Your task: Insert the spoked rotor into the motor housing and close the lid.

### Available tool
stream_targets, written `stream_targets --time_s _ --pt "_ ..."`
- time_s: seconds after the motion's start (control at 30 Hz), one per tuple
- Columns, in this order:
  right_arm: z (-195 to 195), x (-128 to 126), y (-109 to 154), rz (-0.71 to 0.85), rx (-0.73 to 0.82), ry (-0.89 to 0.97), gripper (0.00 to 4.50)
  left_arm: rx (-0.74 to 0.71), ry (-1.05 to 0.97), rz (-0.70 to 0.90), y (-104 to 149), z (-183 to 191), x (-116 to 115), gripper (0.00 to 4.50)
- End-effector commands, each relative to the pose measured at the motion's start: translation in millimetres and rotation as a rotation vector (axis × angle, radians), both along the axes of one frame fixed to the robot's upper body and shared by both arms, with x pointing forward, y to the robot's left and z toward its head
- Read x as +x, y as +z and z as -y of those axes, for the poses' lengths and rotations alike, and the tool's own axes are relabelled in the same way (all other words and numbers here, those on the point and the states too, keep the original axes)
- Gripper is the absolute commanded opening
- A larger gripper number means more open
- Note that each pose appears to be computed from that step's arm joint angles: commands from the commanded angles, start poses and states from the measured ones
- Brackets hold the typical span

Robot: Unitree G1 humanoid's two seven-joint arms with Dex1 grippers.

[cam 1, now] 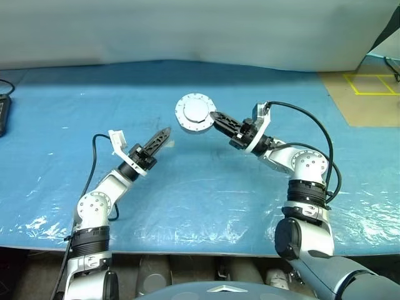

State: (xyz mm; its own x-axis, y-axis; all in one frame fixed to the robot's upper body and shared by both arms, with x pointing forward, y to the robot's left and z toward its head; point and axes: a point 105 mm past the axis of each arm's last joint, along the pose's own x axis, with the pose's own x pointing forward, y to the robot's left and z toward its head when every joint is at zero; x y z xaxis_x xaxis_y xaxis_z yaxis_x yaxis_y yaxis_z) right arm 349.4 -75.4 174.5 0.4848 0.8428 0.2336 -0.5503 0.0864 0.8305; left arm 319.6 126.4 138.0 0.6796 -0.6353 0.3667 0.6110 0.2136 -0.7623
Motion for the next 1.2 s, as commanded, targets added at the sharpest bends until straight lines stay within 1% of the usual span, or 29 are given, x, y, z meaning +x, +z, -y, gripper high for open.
stream_targets --time_s 0.03,0.2,0.33,0.6,0.7,0.8,0.83,1.0,1.13,1.2 --pt "-7 -10 23 0.096 0.053 0.041 1.13 -0.062 -0.064 0.024 16 8 -8 4.43" --pt "-14 -17 16 0.101 0.003 0.071 1.13 -0.071 -0.084 0.004 14 16 -8 4.43" --pt "-20 -24 6 0.11 -0.06 0.103 1.13 -0.091 -0.09 0.011 16 20 -8 4.43" --pt "-23 -27 4 0.128 -0.07 0.119 1.13 -0.034 -0.093 0.047 14 31 -8 4.43" --pt "-23 -26 3 0.128 -0.072 0.115 1.13 -0.04 -0.099 0.051 13 33 -9 3.85" --pt "-22 -25 2 0.128 -0.076 0.109 1.13 -0.063 -0.086 0.049 13 31 -7 2.83" --pt "-22 -25 1 0.129 -0.077 0.107 1.13 -0.072 -0.082 0.048 14 30 -7 2.66" --pt "-21 -24 0 0.135 -0.081 0.096 1.13 -0.09 -0.078 0.045 15 29 -6 2.63" --pt "-21 -21 -2 0.175 -0.095 0.076 1.13 -0.082 -0.048 0.013 11 29 -1 2.63" --pt "-20 -17 -8 0.186 -0.132 0.054 1.87 -0.076 -0.044 0.013 11 29 -1 2.63"
